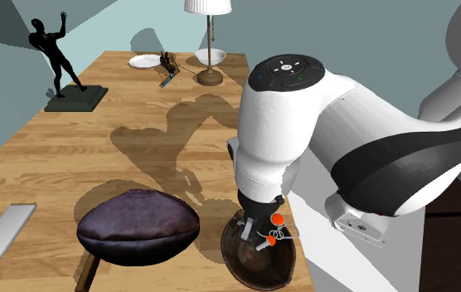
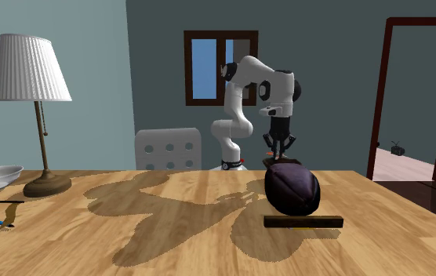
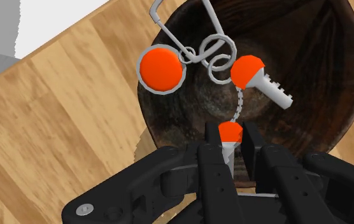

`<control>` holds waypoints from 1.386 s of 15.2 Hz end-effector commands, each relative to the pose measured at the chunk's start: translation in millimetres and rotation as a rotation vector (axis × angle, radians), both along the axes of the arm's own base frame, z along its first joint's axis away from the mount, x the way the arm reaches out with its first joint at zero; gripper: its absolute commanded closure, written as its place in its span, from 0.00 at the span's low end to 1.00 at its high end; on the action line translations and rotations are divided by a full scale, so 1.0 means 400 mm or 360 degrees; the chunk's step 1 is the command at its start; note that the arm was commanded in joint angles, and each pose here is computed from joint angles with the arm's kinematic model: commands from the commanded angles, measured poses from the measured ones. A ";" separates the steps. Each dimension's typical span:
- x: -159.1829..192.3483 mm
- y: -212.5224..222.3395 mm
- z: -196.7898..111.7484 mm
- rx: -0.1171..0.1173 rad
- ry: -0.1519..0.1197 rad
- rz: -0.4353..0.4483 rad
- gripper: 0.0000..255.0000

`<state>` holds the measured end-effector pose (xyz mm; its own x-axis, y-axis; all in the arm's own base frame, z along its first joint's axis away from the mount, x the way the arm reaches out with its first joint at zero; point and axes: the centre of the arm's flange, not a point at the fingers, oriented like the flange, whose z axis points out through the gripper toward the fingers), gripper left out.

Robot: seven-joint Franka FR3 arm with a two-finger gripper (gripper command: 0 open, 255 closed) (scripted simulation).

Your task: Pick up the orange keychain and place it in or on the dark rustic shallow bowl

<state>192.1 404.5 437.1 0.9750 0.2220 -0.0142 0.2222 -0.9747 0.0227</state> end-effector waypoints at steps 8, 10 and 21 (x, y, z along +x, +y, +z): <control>0.000 0.000 -0.001 0.0000 0.0000 0.0000 0.00; 0.001 0.001 0.032 0.0000 0.0000 0.0000 0.00; 0.001 0.003 0.124 0.0000 0.0000 0.0000 0.00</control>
<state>192.7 405.9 486.7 0.9750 0.2219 -0.0140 0.2222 -0.9747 0.0225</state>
